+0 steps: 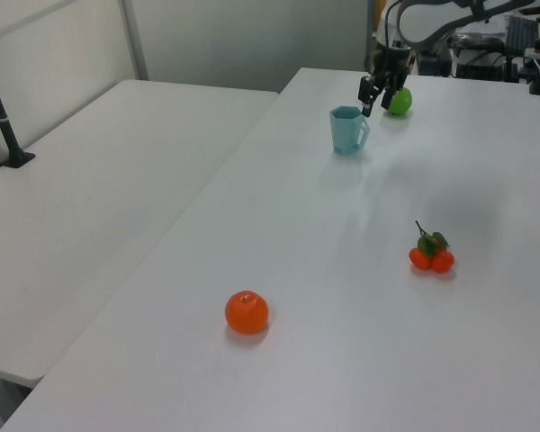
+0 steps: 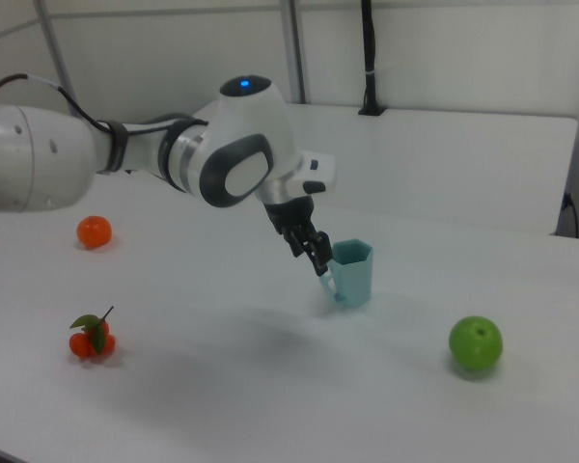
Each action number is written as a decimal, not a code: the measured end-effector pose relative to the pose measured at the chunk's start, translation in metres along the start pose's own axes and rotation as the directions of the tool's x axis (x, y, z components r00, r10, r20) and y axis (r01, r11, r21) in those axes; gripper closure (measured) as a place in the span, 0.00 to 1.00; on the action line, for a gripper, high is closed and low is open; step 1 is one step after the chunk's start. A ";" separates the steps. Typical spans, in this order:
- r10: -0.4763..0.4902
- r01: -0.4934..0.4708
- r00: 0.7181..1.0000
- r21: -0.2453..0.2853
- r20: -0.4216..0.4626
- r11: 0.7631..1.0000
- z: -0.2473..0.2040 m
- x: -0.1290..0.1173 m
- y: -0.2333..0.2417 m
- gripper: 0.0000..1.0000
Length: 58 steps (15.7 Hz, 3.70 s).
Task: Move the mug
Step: 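Move the gripper over the light-blue mug and lower it to the rim, then close the gripper on the mug rim, then lift the mug and carry it toward the tangerine cluster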
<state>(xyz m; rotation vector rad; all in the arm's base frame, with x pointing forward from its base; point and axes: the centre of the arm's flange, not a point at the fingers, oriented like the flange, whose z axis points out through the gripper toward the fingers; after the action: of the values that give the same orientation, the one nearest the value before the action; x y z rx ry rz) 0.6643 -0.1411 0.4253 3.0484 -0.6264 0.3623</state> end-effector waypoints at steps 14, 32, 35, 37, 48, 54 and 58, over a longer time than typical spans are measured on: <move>-0.044 0.040 0.998 -0.062 -0.055 0.997 0.077 0.006 0.002 0.37; -0.098 0.089 0.992 -0.100 -0.083 0.991 0.098 0.006 -0.002 0.76; -0.096 0.087 0.991 -0.099 -0.088 0.991 0.095 0.007 -0.002 0.76; -0.095 0.085 0.990 -0.096 -0.102 0.992 0.088 0.011 -0.003 0.76; -0.081 0.082 0.990 0.000 -0.117 0.997 -0.041 0.009 -0.034 0.76; -0.152 0.151 0.988 0.038 0.013 0.988 -0.116 -0.034 -0.065 0.76; -0.268 0.263 0.956 0.060 0.121 0.963 -0.131 -0.076 -0.069 0.76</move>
<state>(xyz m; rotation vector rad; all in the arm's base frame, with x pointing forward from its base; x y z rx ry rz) 0.5946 -0.0410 0.5385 3.1586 -0.2053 0.1771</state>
